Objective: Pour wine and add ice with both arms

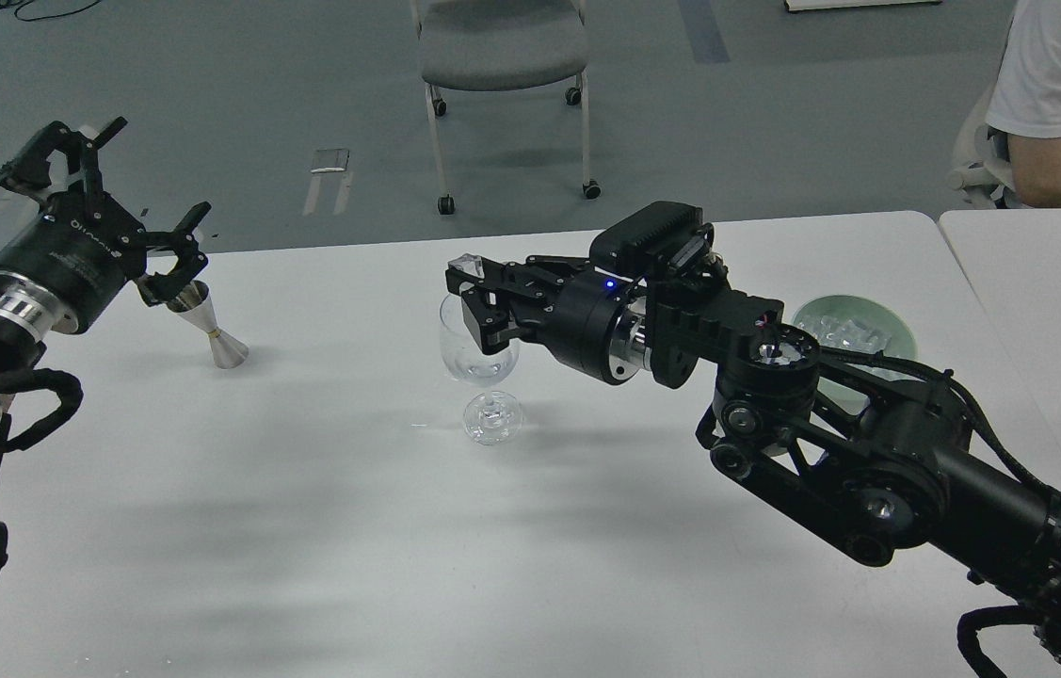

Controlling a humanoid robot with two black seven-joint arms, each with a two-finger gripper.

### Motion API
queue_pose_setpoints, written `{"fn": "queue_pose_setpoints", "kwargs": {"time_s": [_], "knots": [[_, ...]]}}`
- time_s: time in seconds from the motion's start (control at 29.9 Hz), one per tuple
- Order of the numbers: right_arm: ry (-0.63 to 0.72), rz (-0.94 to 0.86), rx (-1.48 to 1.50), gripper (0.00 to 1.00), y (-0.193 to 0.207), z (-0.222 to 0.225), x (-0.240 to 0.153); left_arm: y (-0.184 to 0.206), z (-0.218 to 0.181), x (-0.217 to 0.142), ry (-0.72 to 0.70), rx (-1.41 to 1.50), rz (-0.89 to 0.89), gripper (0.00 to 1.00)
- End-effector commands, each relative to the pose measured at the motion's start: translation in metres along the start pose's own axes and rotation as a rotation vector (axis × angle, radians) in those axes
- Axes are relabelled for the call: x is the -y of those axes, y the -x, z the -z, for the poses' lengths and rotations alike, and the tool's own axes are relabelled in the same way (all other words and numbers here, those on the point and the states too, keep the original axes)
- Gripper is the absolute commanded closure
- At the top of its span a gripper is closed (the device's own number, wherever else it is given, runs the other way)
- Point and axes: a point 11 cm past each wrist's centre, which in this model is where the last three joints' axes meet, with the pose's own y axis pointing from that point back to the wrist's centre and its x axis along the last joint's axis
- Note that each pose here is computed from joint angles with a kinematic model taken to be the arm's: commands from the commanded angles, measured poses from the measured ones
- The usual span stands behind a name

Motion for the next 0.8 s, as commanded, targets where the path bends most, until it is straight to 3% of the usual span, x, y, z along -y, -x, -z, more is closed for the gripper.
{"fn": "queue_pose_setpoints", "kwargs": {"time_s": [0.0, 0.23, 0.4, 0.57, 0.77], "knots": [[0.003, -0.006, 0.003, 0.62, -0.002, -0.001, 0.001, 0.0, 0.0, 0.0, 0.0, -0.001, 0.001, 0.02], [0.001, -0.014, -0.003, 0.47, -0.005, 0.0, 0.002, 0.0, 0.0, 0.0, 0.0, 0.0, 0.001, 0.02], [0.0, -0.028, 0.006, 0.04, -0.01, 0.001, 0.003, 0.0, -0.001, 0.0, 0.0, 0.003, 0.001, 0.02], [0.002, -0.069, 0.027, 0.04, -0.024, -0.002, 0.001, 0.0, -0.001, 0.0, 0.0, 0.003, 0.001, 0.02], [0.027, -0.282, 0.132, 0.0, -0.088, -0.015, -0.014, 0.0, 0.0, 0.0, -0.002, 0.003, 0.0, 0.02]]}}
